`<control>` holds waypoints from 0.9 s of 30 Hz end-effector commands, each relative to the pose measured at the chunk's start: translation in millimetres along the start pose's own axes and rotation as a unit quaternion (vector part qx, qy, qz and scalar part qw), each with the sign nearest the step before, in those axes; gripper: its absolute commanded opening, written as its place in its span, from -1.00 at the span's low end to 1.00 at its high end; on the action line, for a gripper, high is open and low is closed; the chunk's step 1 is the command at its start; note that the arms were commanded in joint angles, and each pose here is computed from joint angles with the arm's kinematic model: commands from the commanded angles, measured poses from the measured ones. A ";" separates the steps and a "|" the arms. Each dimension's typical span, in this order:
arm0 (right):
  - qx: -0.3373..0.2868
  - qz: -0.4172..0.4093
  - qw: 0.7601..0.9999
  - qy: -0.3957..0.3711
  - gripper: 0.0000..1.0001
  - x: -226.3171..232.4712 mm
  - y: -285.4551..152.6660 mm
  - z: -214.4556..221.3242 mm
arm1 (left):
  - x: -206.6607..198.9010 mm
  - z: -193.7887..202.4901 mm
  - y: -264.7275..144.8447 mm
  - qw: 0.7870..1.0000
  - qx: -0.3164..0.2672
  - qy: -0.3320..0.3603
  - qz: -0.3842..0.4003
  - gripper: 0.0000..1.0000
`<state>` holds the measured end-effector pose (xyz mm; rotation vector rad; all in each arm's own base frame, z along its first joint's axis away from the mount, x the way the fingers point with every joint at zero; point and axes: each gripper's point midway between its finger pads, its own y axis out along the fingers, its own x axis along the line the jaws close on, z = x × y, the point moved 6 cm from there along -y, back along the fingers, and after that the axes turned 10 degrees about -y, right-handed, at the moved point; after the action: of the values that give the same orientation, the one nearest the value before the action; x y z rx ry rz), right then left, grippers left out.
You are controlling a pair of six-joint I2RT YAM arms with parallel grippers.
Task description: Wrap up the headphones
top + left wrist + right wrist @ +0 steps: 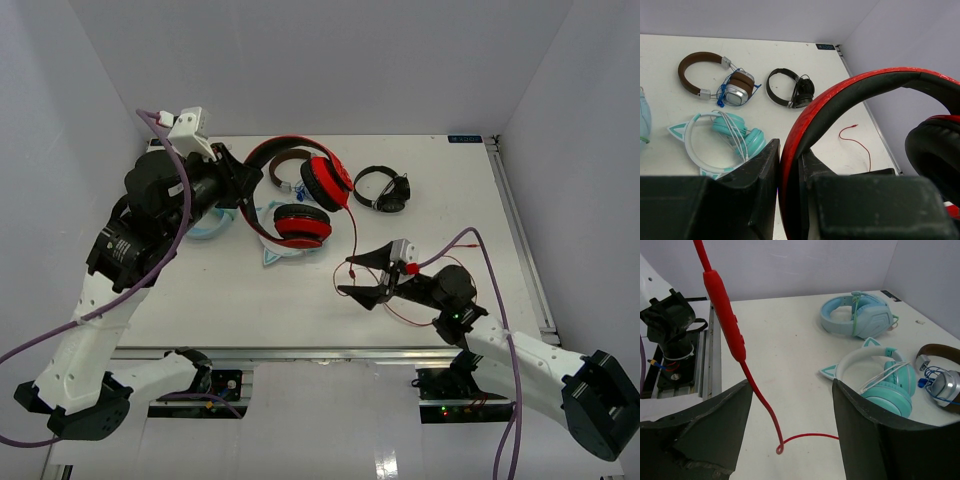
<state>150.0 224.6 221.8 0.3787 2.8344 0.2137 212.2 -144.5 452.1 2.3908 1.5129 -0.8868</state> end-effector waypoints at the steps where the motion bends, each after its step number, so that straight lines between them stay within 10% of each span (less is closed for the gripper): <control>1: -0.021 0.017 0.999 -0.044 0.39 -5.6 -0.6 -11.2 | -13.3 -12.4 -13.7 0.998 -0.032 -0.028 0.038 -1.00; 27: -0.042 -0.043 0.998 0.026 -0.11 12.2 18.4 12.6 | -27.8 -1.9 -16.9 0.991 -0.018 -0.071 0.113 -1.00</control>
<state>151.0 245.5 203.8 0.2721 2.9012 0.2415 199.6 -160.0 448.0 2.4134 1.2807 -1.0011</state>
